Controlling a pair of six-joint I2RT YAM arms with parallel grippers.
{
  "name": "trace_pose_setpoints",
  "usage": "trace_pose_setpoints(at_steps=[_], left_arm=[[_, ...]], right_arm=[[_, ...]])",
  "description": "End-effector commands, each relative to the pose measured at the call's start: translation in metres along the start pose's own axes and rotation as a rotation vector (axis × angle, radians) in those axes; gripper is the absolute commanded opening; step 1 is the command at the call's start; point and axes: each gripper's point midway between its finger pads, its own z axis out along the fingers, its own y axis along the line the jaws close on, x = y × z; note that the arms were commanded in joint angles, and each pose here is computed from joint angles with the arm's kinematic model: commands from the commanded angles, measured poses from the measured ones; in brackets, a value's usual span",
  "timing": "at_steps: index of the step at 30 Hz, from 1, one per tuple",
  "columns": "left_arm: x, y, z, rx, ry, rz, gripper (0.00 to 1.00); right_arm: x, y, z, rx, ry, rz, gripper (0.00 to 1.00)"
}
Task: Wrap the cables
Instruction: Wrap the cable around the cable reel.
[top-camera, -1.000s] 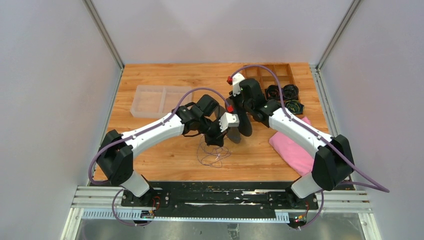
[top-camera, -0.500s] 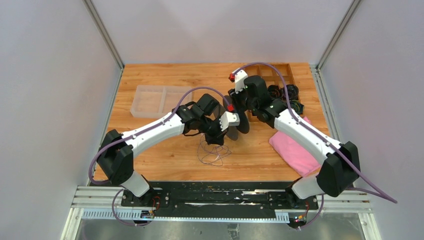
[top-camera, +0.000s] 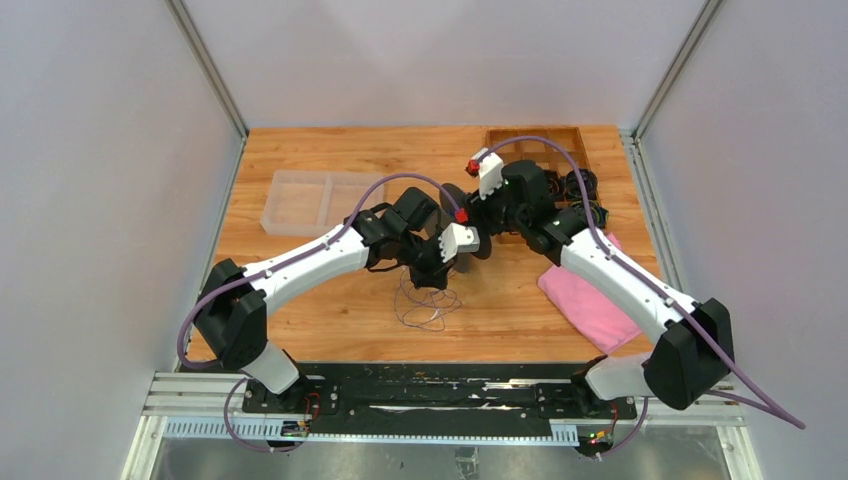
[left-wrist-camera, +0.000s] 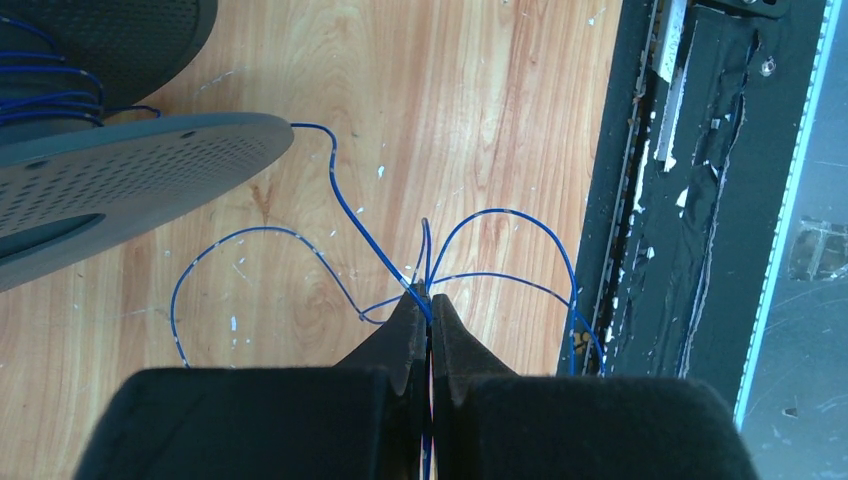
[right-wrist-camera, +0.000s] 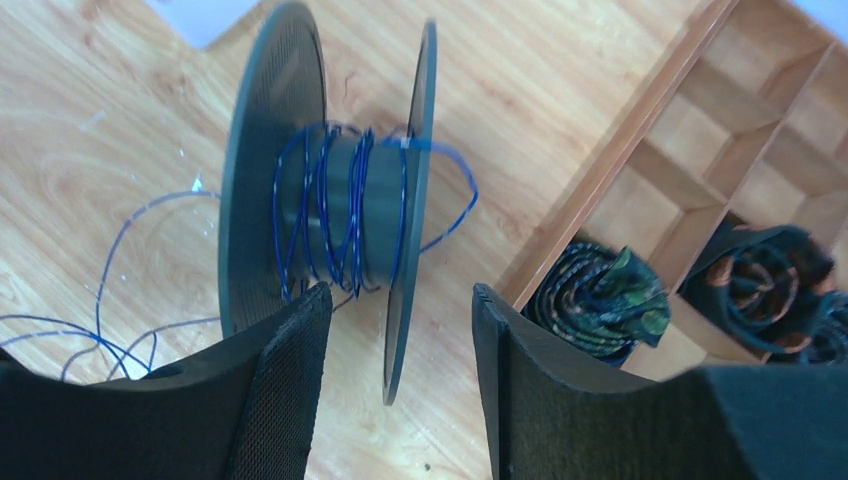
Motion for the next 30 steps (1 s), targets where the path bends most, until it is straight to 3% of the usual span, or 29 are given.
trace_pose_setpoints(at_steps=[1, 6, 13, 17, 23, 30], left_arm=[[-0.013, 0.003, -0.007, -0.019, -0.033, 0.035, 0.00], [-0.013, 0.004, -0.011, -0.036, -0.042, 0.052, 0.00], [-0.011, 0.004, -0.011, -0.043, -0.039, 0.053, 0.02], [-0.003, 0.005, -0.009, -0.045, -0.020, 0.064, 0.07], [0.003, 0.004, -0.017, -0.039, 0.006, 0.095, 0.26], [-0.012, 0.003, -0.050, -0.022, -0.026, 0.114, 0.67]], right_arm=[[0.025, 0.004, 0.014, -0.032, 0.060, 0.007, 0.54], [0.035, 0.003, 0.032, -0.039, 0.104, -0.008, 0.45], [0.044, 0.004, 0.043, -0.042, 0.137, 0.001, 0.10], [0.047, 0.002, 0.038, -0.021, 0.139, 0.014, 0.04], [0.058, -0.002, 0.032, 0.022, 0.137, 0.038, 0.02], [0.065, -0.005, 0.022, 0.057, 0.100, 0.030, 0.01]])
